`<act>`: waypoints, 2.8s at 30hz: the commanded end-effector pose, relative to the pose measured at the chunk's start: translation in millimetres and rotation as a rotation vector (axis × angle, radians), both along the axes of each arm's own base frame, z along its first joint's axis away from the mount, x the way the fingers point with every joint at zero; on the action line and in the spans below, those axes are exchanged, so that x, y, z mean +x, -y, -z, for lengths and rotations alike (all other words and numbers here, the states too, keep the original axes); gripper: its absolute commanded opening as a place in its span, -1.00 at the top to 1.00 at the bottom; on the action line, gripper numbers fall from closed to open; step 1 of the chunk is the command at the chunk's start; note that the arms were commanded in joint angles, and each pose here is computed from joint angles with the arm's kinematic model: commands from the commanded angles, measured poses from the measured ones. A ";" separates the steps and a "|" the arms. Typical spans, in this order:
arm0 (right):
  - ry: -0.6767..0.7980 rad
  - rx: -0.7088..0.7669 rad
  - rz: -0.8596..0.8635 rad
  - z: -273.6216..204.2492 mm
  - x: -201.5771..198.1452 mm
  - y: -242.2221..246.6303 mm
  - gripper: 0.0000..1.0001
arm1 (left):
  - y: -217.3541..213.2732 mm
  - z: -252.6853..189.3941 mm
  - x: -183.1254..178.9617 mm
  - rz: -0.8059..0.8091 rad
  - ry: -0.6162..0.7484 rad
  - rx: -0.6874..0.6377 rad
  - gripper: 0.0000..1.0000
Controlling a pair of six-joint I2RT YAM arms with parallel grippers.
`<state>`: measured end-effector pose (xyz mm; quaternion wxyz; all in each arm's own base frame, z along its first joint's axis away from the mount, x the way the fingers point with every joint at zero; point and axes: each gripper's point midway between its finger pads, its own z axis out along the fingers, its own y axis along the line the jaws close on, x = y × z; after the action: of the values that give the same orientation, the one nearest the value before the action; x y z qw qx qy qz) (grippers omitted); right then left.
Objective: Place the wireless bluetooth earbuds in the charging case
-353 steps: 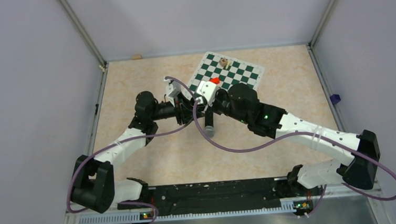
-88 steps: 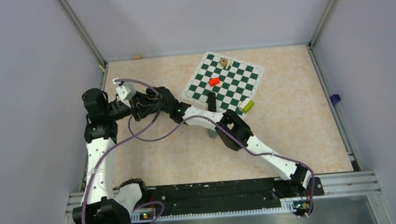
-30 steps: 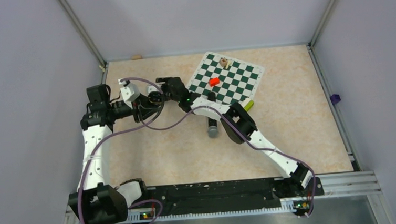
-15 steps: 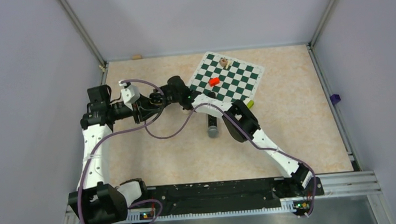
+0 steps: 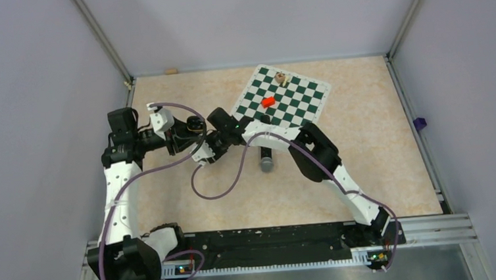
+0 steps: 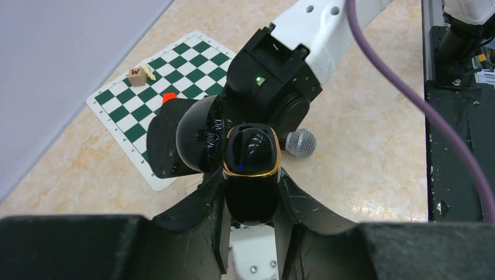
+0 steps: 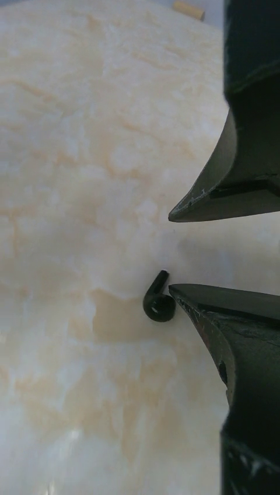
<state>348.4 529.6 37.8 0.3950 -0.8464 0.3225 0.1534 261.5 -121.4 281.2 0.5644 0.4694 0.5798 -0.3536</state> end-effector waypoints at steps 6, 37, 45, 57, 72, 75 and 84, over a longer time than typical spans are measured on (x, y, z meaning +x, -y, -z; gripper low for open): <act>-0.335 -0.149 0.265 -9.5 -43.5 47.7 0.09 | 3.4 -15.2 -9.3 0.018 0.071 -0.024 1.00; -0.163 -0.191 0.014 -3.4 -54.9 24.4 -0.03 | 4.6 -6.8 -9.7 0.028 0.064 -0.041 1.00; -0.108 -0.200 0.018 7.8 -50.0 13.9 0.10 | 4.7 -5.8 -9.3 0.032 0.061 -0.043 1.00; -0.034 -0.337 -0.058 35.0 -60.6 25.7 0.33 | 4.7 -3.5 -7.9 0.032 0.054 -0.044 1.00; -0.011 -0.441 -0.138 52.2 -74.9 34.7 0.35 | 4.8 -3.4 -8.2 0.034 0.052 -0.045 1.00; 0.007 -0.473 -0.139 58.5 -73.6 37.9 0.38 | 4.7 -3.5 -7.7 0.032 0.052 -0.044 1.00; 0.004 -0.524 -0.178 64.8 -78.2 44.6 0.40 | 4.8 -3.5 -8.1 0.034 0.050 -0.045 1.00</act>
<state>294.5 516.7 30.3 0.2538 -0.9249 0.2714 0.0810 254.5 -125.5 280.6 0.5767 0.4649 0.5650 -0.3635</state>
